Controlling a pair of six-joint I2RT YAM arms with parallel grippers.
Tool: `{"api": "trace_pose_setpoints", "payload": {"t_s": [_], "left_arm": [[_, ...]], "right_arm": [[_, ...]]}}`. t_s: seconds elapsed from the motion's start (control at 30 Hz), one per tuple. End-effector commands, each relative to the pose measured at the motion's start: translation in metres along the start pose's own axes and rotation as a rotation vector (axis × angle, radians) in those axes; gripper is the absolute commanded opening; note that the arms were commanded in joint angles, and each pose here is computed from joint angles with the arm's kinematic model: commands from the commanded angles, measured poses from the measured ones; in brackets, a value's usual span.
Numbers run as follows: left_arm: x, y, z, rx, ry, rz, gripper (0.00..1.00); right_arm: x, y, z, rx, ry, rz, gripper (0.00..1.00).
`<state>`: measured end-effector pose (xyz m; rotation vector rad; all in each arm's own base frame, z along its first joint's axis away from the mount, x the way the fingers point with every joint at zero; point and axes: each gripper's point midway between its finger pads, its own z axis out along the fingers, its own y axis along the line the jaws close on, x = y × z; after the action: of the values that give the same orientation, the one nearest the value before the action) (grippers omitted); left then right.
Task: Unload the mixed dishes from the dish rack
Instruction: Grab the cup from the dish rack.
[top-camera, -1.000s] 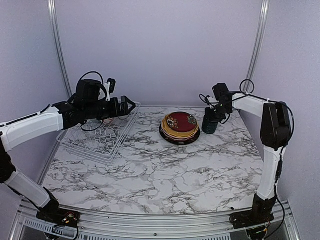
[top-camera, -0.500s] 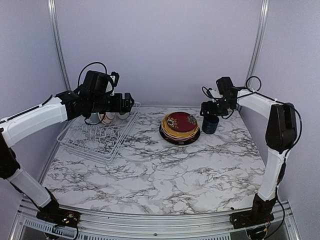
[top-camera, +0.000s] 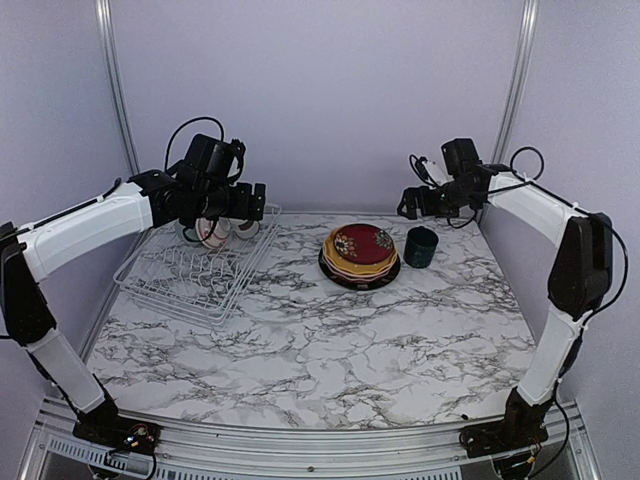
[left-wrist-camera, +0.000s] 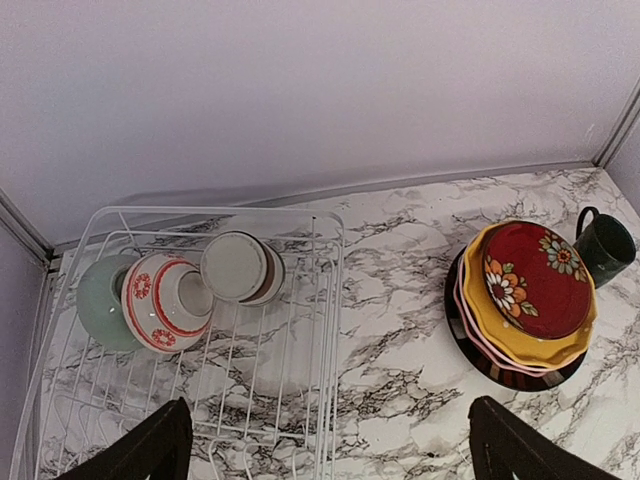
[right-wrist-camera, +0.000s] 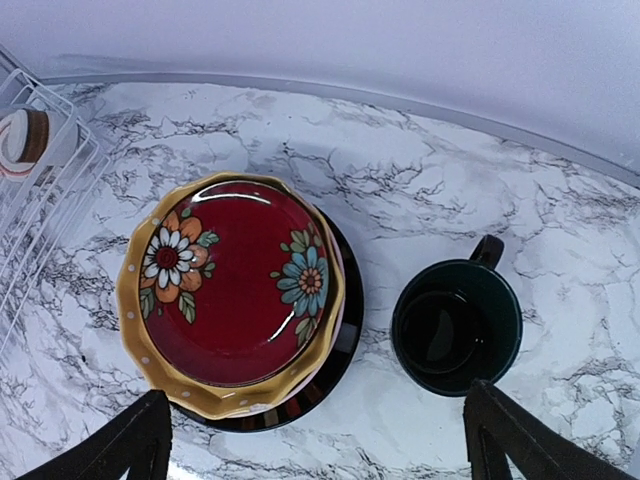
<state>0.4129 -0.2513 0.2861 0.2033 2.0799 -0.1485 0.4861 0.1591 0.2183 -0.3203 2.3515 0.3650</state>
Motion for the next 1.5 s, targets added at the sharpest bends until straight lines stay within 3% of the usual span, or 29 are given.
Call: {"api": "trace_pose_setpoints", "payload": {"t_s": [0.0, 0.63, 1.07, 1.47], "left_arm": [[-0.014, 0.017, 0.019, -0.046, -0.011, 0.001, 0.99], [-0.031, 0.073, 0.108, -0.114, 0.026, -0.089, 0.99], [0.009, 0.079, 0.182, -0.121, 0.106, -0.088, 0.99], [0.027, 0.084, 0.216, -0.149, 0.150, -0.063, 0.99]], "right_arm": [[-0.004, 0.028, -0.020, -0.058, -0.040, -0.026, 0.98], [0.034, 0.084, -0.061, -0.240, -0.088, -0.074, 0.99], [0.055, 0.078, -0.058, -0.223, -0.067, -0.074, 0.98], [0.058, 0.076, -0.057, -0.208, -0.064, -0.081, 0.98]]}}
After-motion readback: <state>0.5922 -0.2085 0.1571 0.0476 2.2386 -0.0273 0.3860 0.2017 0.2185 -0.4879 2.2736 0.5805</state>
